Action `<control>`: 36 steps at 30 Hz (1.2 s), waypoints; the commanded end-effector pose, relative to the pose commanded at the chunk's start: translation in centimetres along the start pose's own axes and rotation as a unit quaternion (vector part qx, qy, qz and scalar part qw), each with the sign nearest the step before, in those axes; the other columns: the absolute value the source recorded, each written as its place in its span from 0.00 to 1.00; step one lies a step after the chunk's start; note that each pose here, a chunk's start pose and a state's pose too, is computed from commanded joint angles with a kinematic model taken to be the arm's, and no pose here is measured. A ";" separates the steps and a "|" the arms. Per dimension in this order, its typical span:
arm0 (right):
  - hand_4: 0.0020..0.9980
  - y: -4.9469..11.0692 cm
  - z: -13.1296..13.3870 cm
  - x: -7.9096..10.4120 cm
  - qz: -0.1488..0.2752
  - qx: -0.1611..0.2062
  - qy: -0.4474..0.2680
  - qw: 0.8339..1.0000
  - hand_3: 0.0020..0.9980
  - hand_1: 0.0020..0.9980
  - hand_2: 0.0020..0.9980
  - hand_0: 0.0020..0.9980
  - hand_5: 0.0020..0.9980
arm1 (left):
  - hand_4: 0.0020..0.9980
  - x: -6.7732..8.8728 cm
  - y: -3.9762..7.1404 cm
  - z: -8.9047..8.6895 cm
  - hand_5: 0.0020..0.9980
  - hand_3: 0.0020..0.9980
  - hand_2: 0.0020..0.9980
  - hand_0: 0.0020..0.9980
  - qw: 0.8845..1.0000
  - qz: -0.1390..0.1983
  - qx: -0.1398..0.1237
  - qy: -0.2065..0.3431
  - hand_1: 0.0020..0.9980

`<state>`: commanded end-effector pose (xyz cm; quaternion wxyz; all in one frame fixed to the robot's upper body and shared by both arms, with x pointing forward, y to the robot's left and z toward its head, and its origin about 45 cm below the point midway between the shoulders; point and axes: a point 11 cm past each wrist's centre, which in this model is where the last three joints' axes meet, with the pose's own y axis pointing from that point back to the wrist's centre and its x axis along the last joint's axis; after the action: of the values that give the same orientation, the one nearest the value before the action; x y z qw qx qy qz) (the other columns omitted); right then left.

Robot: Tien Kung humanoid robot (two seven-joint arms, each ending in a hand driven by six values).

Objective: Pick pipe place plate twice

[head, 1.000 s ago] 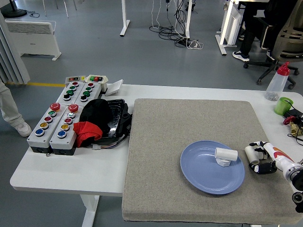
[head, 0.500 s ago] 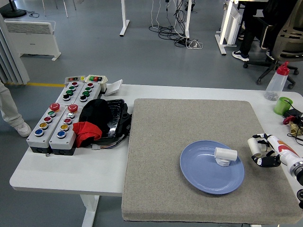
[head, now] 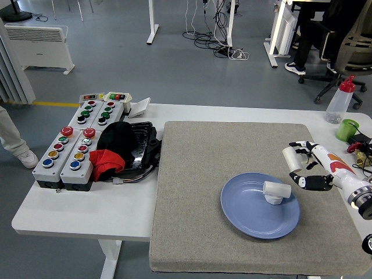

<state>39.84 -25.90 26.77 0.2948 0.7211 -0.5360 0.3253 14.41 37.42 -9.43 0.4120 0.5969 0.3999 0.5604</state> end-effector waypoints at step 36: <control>0.78 1.6 -2.2 -7.7 -0.174 0.036 0.071 0.982 0.90 0.88 0.99 0.92 0.37 | 0.41 -0.2 -0.1 -0.4 1.00 0.49 0.59 0.58 1.000 -0.001 0.005 -0.003 0.58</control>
<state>36.36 -20.09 22.21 0.3580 0.7883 -0.3682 0.3388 13.98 37.32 -9.57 0.4108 0.6000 0.4020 0.5565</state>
